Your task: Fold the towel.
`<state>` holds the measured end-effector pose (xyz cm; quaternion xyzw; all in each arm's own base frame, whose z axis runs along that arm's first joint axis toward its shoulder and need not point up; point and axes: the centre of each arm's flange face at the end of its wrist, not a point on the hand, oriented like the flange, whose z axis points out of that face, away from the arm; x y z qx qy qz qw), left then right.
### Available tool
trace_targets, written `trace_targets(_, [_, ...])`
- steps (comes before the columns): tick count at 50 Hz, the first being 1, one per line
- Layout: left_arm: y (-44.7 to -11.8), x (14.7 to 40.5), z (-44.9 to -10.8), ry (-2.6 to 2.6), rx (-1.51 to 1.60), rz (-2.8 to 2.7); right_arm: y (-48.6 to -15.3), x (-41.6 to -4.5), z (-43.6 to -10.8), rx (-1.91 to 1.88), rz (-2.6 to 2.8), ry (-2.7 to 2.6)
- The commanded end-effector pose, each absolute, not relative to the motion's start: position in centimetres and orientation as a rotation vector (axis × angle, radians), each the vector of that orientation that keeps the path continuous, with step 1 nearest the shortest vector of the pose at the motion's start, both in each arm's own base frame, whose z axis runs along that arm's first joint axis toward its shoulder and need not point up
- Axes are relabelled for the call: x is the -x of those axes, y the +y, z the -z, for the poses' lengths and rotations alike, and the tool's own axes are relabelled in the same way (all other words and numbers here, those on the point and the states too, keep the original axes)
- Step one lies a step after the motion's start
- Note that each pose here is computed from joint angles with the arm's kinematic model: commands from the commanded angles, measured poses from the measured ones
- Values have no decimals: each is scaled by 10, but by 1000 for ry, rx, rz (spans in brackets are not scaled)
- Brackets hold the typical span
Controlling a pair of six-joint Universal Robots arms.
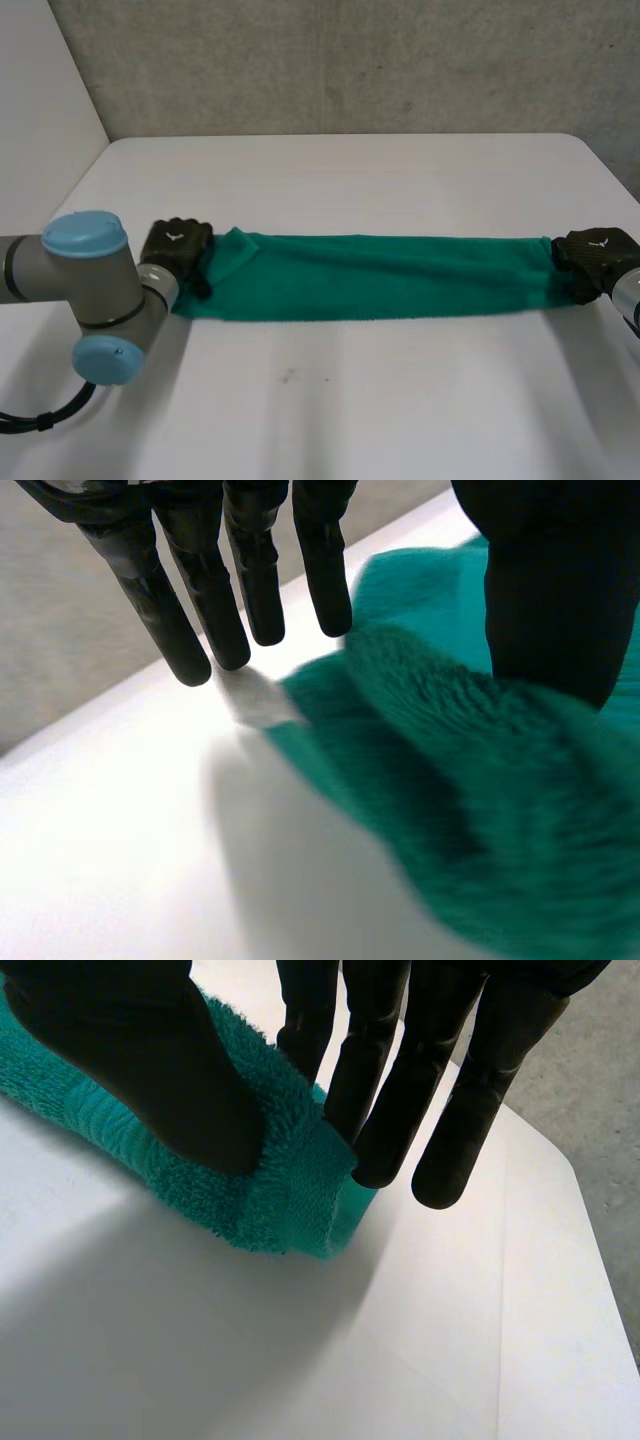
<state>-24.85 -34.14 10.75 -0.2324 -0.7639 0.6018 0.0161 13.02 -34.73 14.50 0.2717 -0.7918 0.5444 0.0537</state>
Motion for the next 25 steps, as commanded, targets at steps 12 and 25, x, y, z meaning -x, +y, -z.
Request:
trace_targets(12, [-380, 205, -95, -2567, 718, -1996, -348, -130, -147, -823, -1664, -2394])
trace_targets(25, [-371, 208, -134, -2483, 691, -2090, -353, -117, -148, -776, -1654, -2387])
